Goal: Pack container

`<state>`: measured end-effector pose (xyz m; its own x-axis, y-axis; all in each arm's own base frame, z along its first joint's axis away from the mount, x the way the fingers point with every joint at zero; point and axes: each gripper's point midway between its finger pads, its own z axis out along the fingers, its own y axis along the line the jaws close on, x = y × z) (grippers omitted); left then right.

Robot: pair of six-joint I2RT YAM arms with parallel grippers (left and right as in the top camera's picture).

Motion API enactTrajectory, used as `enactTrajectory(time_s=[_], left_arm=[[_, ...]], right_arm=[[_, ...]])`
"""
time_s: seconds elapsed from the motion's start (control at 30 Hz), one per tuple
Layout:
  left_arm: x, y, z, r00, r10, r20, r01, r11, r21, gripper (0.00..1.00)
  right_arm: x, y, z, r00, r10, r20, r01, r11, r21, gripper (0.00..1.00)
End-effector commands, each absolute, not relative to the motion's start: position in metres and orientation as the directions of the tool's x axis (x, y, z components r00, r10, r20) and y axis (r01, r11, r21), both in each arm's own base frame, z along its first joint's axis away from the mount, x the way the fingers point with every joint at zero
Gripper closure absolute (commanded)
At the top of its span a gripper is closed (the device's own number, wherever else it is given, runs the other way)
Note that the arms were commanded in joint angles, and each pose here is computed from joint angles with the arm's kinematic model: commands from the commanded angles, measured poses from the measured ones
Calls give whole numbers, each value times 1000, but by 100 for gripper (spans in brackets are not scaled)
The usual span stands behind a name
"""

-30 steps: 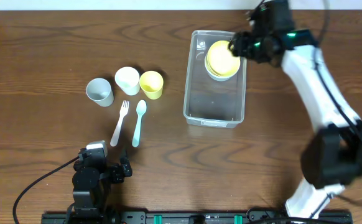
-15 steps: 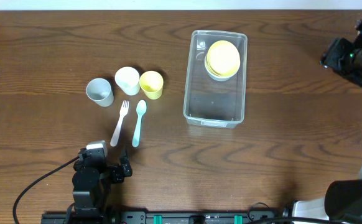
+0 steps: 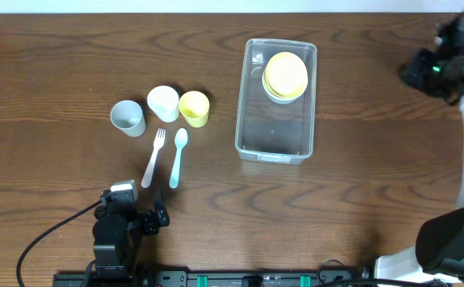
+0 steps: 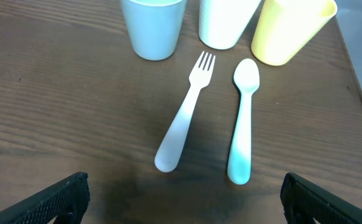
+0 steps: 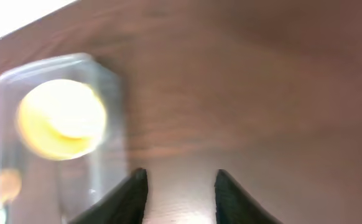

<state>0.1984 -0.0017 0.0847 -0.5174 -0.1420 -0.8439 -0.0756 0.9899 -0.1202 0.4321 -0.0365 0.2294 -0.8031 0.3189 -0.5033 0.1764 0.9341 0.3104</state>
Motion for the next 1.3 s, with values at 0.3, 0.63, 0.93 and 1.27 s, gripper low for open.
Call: enactTrajectory(time_s=[0.3,0.63,0.93,1.27], left_arm=[[199,0,82,-519,-131,-844,-76,991,-108,2],[199,0,82,-519,-131,-845,-76,991,-108,2],[199,0,82,-519,-131,-845,-76,991,-108,2],[199,0,82,-519,-131,-844,-76,991,-108,2]], right_arm=[[503,152,168,-790,-47,-612,-290,907,305,71],[533,179,83,-833,10,-553,-236,898,372,83],[528,178,49,-866,-7,-500,-216,907,361,81],[504,153,31,-920,-39,-390,-146,957,249,89]])
